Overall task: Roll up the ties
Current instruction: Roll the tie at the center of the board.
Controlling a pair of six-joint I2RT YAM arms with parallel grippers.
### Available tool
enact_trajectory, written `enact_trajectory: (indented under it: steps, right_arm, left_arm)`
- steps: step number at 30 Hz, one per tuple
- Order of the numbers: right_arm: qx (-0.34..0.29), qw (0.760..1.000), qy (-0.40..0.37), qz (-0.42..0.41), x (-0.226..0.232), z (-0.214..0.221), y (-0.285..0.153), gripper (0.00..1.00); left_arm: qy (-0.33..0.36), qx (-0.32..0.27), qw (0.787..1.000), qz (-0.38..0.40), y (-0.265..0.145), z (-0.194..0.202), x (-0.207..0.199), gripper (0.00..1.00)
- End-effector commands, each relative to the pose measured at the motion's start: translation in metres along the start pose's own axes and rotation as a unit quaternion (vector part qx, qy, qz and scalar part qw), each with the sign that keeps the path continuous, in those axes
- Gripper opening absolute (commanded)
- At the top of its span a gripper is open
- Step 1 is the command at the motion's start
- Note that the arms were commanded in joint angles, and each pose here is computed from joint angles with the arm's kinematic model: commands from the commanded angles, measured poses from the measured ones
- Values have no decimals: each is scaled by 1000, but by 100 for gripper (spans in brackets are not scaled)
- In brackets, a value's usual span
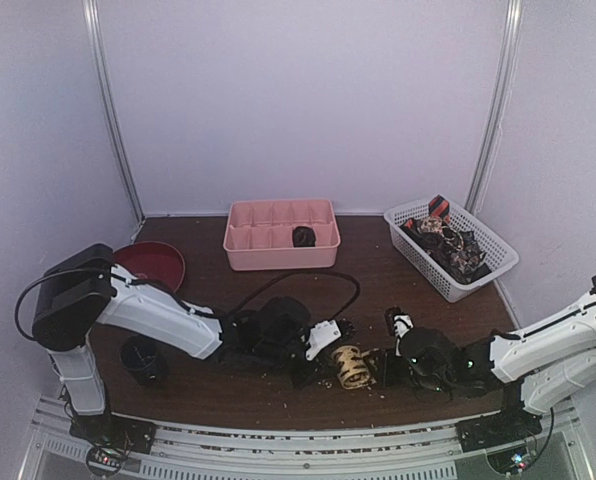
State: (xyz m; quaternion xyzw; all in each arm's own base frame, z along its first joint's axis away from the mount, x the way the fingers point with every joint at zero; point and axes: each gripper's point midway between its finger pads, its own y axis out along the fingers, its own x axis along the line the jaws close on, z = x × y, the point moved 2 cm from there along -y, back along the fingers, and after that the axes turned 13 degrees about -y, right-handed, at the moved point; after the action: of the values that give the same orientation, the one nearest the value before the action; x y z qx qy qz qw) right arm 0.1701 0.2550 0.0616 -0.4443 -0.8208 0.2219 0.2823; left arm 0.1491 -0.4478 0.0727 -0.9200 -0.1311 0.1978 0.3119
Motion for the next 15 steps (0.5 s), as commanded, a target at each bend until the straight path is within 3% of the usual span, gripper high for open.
enact_trajectory:
  steps: [1,9,15]
  right_arm:
    - [-8,1000,1,17,-7,-1,-4,29]
    - [-20,999,9,49,-19,-8,-14,27]
    - [-50,998,25,21,-11,-27,-30,35]
  left_arm:
    - [18,-8,1000,13,3,-13,-8,19]
    - [20,-2,1000,12,8,-11,-7,19]
    - [23,-2,1000,13,11,-16,-8,19]
